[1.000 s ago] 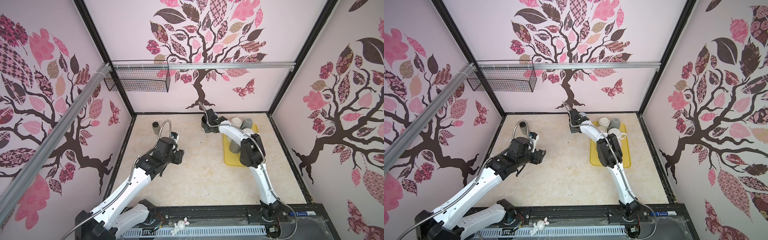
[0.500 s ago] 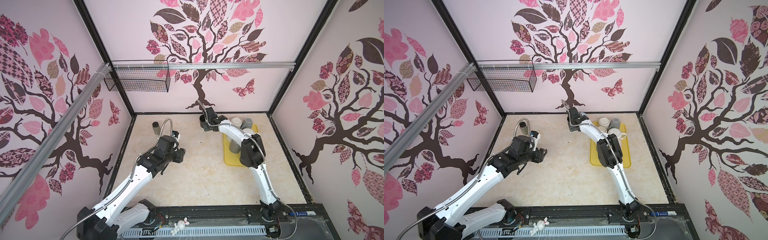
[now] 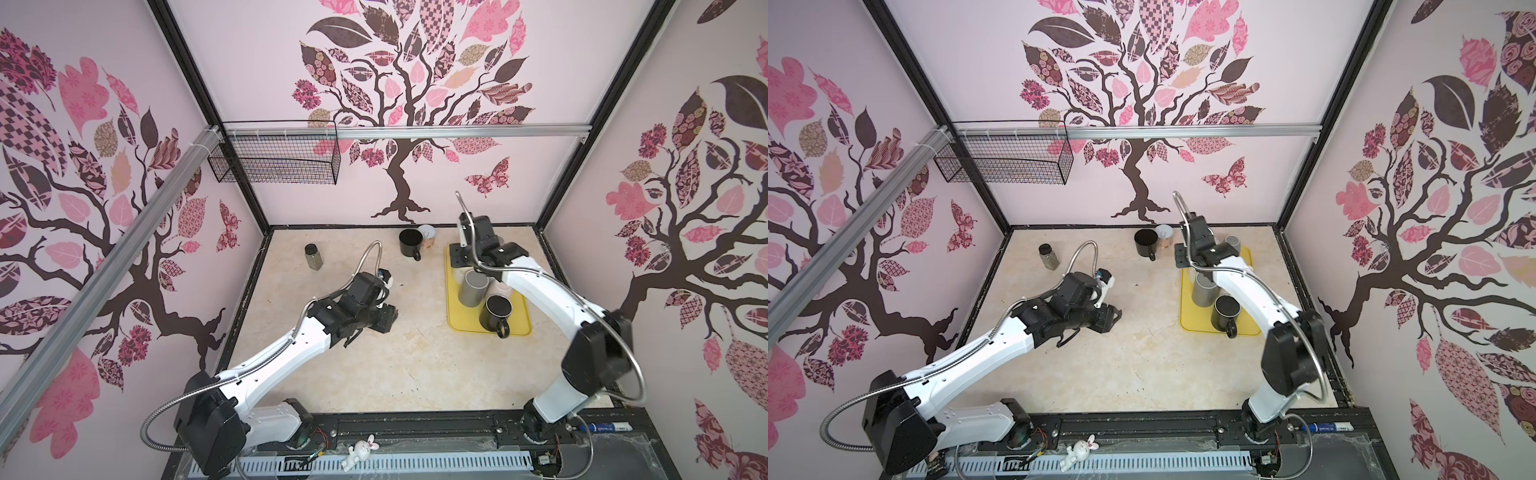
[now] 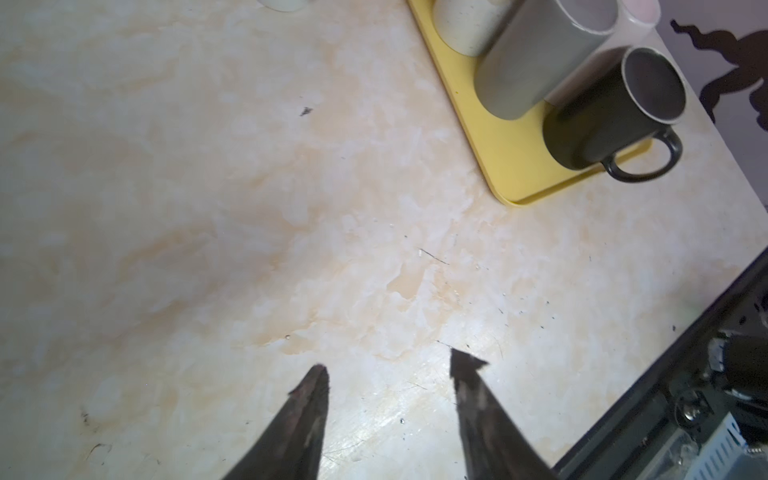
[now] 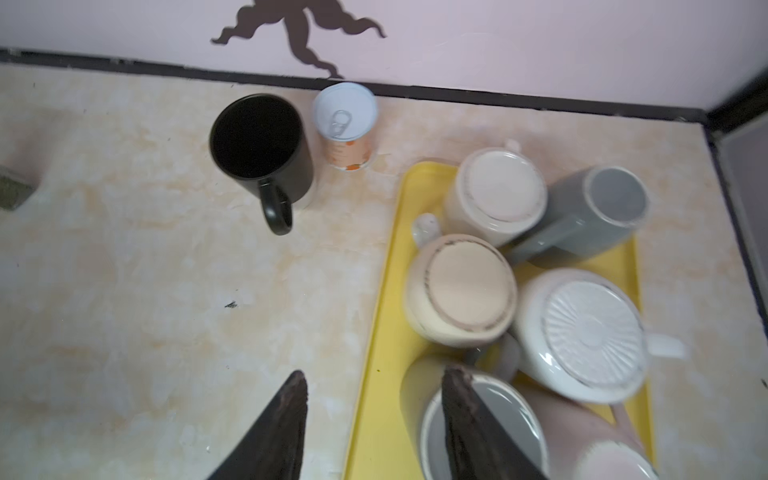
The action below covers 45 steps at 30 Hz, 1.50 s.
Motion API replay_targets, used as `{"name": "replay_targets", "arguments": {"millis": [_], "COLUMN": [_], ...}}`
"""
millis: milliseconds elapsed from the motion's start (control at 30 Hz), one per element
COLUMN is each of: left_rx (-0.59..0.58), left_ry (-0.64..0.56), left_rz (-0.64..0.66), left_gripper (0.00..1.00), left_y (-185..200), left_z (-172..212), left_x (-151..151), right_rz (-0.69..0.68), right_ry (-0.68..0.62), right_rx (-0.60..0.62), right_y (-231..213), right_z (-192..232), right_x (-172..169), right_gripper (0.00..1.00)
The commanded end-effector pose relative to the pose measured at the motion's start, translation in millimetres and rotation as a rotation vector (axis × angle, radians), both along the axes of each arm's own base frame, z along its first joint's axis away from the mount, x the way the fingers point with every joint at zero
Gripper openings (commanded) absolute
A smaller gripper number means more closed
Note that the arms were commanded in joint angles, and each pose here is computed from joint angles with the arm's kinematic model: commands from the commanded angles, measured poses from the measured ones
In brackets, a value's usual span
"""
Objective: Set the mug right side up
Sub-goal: 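Move right gripper back over the tray's black mug while left gripper approaches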
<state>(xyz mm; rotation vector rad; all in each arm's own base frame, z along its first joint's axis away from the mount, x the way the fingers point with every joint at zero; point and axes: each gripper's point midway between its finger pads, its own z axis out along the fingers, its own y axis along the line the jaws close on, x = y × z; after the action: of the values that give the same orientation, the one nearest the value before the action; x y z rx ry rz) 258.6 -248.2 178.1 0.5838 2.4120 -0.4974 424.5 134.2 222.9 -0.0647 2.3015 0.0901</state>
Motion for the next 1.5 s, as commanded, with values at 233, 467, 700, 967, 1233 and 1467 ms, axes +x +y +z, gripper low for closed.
{"name": "replay_targets", "arguments": {"millis": [233,467,700,967,1233,1467], "left_rx": [-0.156,-0.167,-0.124,-0.084,-0.062,-0.098], "left_ry": [0.075,0.175,0.173,0.179,0.173,0.149], "left_rz": [-0.125,-0.127,-0.088,-0.049,-0.029,-0.036], "left_gripper": [0.41,0.43,0.45,0.46,0.47,0.47], "left_y": [-106.8,-117.6,-91.0,-68.4,-61.4,-71.3], "left_z": [14.7,-8.0,-26.0,-39.0,-43.4,-36.9], "left_x": [5.5,-5.1,-16.8,-26.3,-26.3,-19.8], "right_rz": [-0.313,-0.37,-0.347,-0.23,-0.09,-0.014], "right_ry": [0.14,0.164,0.283,0.246,0.246,0.264], "right_rx": [0.086,0.238,0.358,0.56,0.553,0.67], "right_y": [-118.1,-121.9,-100.1,-65.2,-18.5,3.9], "right_z": [-34.4,-65.2,-121.1,-115.5,-94.9,-87.7], "right_x": [-130.0,-144.7,-156.4,-156.6,-152.2,-154.0], "right_gripper": [0.72,0.86,0.87,0.76,0.73,0.73]}}
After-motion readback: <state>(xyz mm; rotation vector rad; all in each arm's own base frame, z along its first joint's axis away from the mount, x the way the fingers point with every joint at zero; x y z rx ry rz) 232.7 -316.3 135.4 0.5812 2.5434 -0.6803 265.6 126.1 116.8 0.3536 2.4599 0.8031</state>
